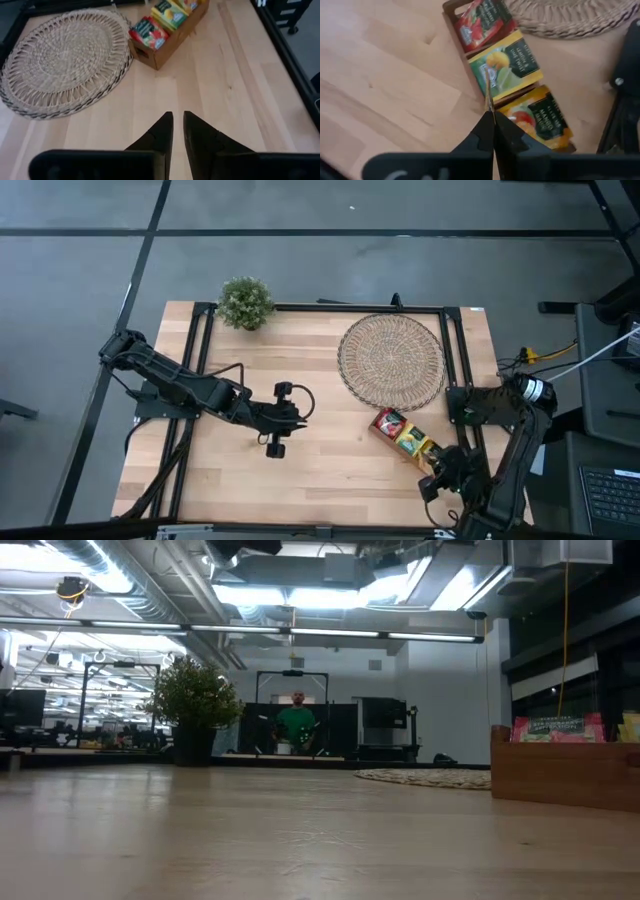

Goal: Pick & Place Tea
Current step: Put the orange tea bag into the right slot of the wooden organizer

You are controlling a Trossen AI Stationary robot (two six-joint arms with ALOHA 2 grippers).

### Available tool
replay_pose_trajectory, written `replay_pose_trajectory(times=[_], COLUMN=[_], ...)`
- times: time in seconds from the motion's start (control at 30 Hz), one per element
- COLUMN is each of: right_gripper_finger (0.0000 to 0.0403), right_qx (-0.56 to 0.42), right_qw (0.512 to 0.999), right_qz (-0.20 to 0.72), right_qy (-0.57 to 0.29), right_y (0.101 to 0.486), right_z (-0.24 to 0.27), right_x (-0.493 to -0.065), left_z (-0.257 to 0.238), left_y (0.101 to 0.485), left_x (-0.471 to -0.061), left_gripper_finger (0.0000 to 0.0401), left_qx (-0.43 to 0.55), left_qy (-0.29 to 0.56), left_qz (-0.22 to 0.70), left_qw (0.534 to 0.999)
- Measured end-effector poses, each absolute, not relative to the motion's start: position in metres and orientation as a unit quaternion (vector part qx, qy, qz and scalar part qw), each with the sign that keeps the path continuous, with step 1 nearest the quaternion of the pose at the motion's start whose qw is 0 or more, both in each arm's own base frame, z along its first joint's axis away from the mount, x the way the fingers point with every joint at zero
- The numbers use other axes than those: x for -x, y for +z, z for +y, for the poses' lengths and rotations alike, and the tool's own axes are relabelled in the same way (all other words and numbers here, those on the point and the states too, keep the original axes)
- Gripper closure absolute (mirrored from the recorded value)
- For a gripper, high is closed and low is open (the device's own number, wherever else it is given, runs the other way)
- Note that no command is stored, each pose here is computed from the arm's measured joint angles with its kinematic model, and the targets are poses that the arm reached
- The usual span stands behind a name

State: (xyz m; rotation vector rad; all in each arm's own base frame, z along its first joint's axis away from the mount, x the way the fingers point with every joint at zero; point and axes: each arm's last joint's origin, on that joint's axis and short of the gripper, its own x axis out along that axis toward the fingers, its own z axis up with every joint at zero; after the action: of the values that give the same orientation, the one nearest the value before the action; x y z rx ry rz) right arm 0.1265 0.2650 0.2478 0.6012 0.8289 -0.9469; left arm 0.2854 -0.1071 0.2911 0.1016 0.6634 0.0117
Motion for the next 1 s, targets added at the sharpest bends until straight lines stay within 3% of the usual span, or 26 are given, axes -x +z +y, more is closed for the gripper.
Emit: replay_pose_trajectory(times=[0.63, 0.87, 1.0], right_gripper_finger=[0.0392, 0.0387, 0.0361], right_qx=[-0.201, -0.215, -0.215], right_qw=[0.771, 0.734, 0.730], right_qz=[0.371, 0.410, 0.415], right_qy=[-0.476, -0.498, -0.499], right_y=[0.205, 0.192, 0.189], right_z=[0.242, 0.241, 0.240], right_x=[-0.117, -0.113, -0.112], left_z=[-0.108, -0.108, -0.107], left_y=[0.294, 0.294, 0.294], left_x=[-0.287, -0.287, -0.287], left_gripper_finger=[0.0361, 0.0360, 0.0363], left_qx=[-0.039, -0.038, -0.041], left_qy=[0.007, 0.007, 0.015], left_qz=[0.311, 0.310, 0.308], left_qw=[0.950, 0.950, 0.950])
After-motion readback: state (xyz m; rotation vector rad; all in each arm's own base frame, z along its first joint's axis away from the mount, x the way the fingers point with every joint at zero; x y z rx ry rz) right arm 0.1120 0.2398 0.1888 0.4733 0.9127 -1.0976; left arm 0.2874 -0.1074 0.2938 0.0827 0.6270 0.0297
